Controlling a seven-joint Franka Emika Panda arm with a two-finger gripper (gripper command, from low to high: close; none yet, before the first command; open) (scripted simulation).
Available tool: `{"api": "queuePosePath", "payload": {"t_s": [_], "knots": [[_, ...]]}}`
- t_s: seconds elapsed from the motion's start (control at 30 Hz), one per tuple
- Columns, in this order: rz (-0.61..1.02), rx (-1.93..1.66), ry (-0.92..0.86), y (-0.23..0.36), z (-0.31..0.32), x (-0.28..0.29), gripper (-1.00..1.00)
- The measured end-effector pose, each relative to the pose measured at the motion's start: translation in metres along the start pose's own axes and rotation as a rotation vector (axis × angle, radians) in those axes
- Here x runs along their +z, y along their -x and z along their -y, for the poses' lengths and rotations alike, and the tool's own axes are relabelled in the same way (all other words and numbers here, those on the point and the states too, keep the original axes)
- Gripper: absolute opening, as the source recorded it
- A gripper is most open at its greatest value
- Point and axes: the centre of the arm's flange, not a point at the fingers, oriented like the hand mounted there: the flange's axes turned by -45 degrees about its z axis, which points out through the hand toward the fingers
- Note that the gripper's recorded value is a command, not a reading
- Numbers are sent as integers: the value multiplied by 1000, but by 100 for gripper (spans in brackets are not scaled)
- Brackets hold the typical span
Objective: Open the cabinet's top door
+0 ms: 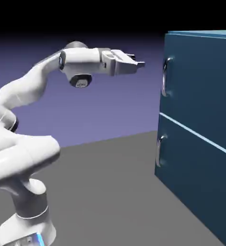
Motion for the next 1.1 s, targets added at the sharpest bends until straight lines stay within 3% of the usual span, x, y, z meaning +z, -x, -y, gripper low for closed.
{"api": "queuePosePath", "payload": {"t_s": [0.27, 0.4, 0.43, 1.1], "knots": [[-23, -94, -37, 64, -5, 67, 0], [-23, -95, -37, 62, -3, 104, 0], [-23, -94, -37, 62, -3, 117, -100], [-4, -97, -435, 57, -100, -43, -100]]}}
